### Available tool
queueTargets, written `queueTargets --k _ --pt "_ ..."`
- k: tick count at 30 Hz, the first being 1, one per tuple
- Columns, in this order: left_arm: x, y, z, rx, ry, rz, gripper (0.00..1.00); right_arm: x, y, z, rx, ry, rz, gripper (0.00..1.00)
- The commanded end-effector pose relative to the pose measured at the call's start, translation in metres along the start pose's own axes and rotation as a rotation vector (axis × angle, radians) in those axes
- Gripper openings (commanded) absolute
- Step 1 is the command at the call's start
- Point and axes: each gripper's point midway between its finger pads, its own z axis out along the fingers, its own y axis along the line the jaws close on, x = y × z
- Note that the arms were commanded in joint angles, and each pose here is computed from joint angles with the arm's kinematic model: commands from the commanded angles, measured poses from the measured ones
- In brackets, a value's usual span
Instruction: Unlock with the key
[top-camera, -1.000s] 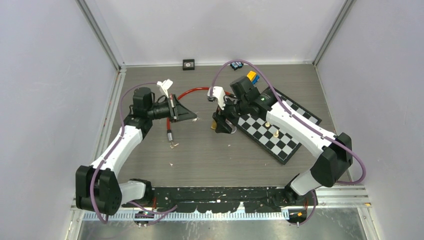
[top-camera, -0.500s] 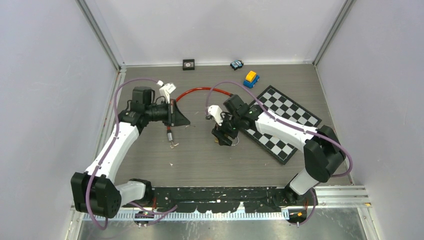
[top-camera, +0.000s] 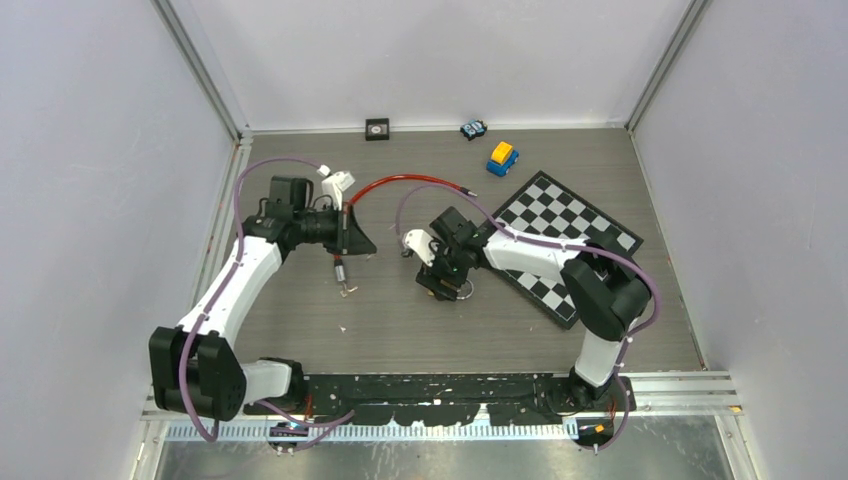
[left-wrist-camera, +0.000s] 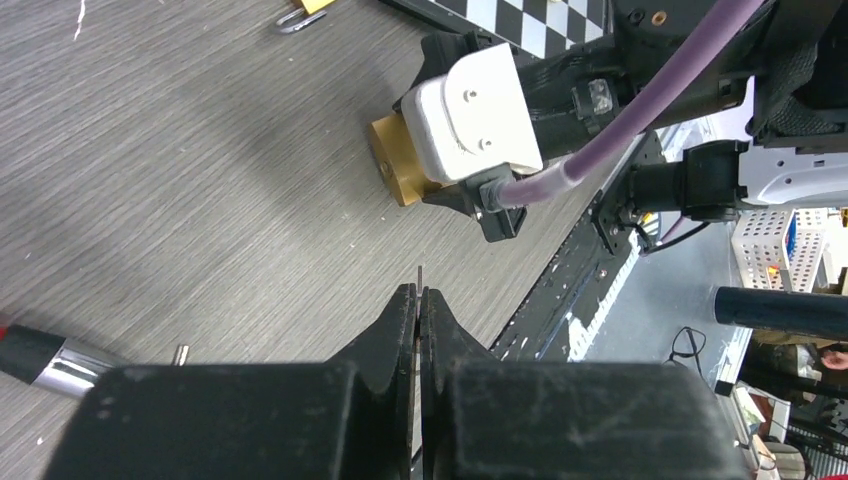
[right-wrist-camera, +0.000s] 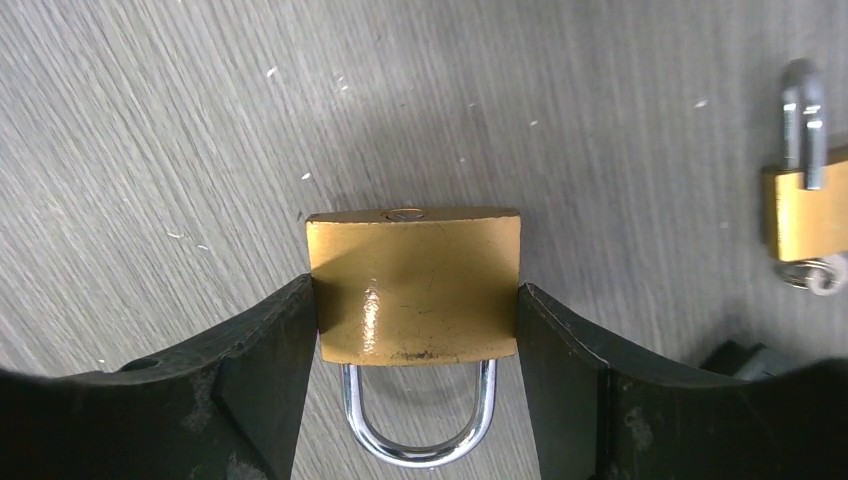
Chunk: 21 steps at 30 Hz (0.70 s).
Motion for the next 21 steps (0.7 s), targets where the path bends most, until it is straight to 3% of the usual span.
queueTargets --k 1,9,21 --pt "0.002 0.012 -0.002 -0.027 0.020 0.013 0.00 -0.025 -0.003 0.001 0.035 -0.084 -0.111 0.01" --pt "0.002 0.029 -0.007 -0.053 0.018 -0.029 0.00 -0.013 0.014 0.015 -0.034 -0.028 -0.188 0.05" --pt "-0.004 0.023 -0.015 -0.045 -0.021 0.004 0.00 0.003 0.032 0.021 -0.153 0.049 -0.136 0.40"
